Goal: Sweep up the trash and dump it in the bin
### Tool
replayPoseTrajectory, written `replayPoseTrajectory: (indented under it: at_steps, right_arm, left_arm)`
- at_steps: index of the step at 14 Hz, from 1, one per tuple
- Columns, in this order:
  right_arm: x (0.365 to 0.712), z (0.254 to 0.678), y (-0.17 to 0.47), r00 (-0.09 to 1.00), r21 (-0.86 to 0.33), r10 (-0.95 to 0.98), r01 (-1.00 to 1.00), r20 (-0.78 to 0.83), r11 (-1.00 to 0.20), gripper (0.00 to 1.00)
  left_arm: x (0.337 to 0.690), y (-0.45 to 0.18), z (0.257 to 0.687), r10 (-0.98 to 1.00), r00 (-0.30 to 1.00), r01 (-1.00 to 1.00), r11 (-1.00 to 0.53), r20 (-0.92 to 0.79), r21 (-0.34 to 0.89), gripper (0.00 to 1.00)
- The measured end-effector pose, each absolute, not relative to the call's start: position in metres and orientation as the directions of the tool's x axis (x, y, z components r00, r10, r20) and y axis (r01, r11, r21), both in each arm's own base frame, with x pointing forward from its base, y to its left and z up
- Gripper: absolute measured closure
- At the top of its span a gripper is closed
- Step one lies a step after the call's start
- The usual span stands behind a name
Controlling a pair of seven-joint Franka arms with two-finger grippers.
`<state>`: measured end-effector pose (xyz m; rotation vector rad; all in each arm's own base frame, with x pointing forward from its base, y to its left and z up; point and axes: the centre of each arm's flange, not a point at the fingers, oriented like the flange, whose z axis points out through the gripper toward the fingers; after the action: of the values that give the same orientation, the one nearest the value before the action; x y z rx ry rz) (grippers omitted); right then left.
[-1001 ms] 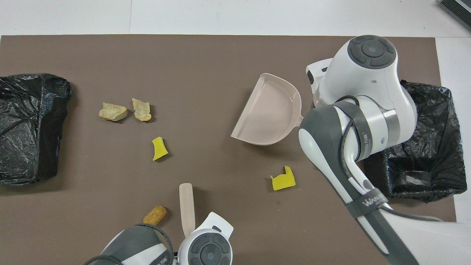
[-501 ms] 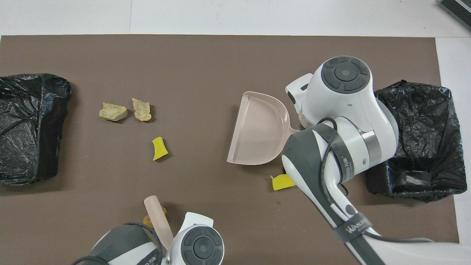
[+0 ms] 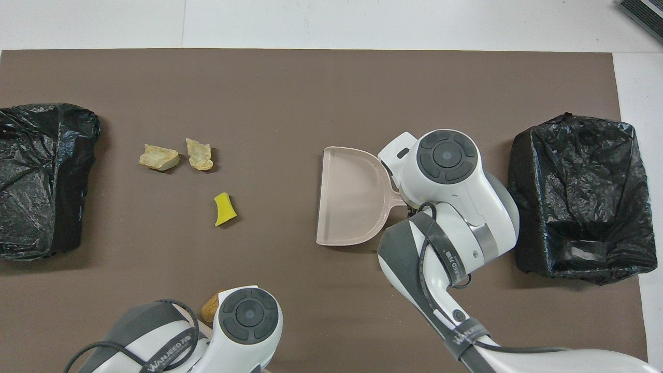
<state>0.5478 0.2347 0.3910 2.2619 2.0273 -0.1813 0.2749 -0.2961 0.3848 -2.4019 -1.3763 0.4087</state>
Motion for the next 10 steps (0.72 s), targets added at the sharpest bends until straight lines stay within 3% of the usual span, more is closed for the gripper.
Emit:
replayPoseTrajectory:
  at_steps: [4,10]
  right_arm:
    - [0.546,0.39,0.233,0.095,0.007,0.981,0.995,-0.167,-0.095,0.68]
    - [0.546,0.389,0.233,0.09,0.013,0.982,0.996,-0.167,-0.09,0.68]
  left_arm:
    - [0.28,-0.299,0.366,0.908,0.407,0.833,-0.415,-0.105,-0.366,0.74]
    - [0.332,-0.273,0.35,0.949,0.288,0.907,-0.313,-0.127,-0.283,0.74]
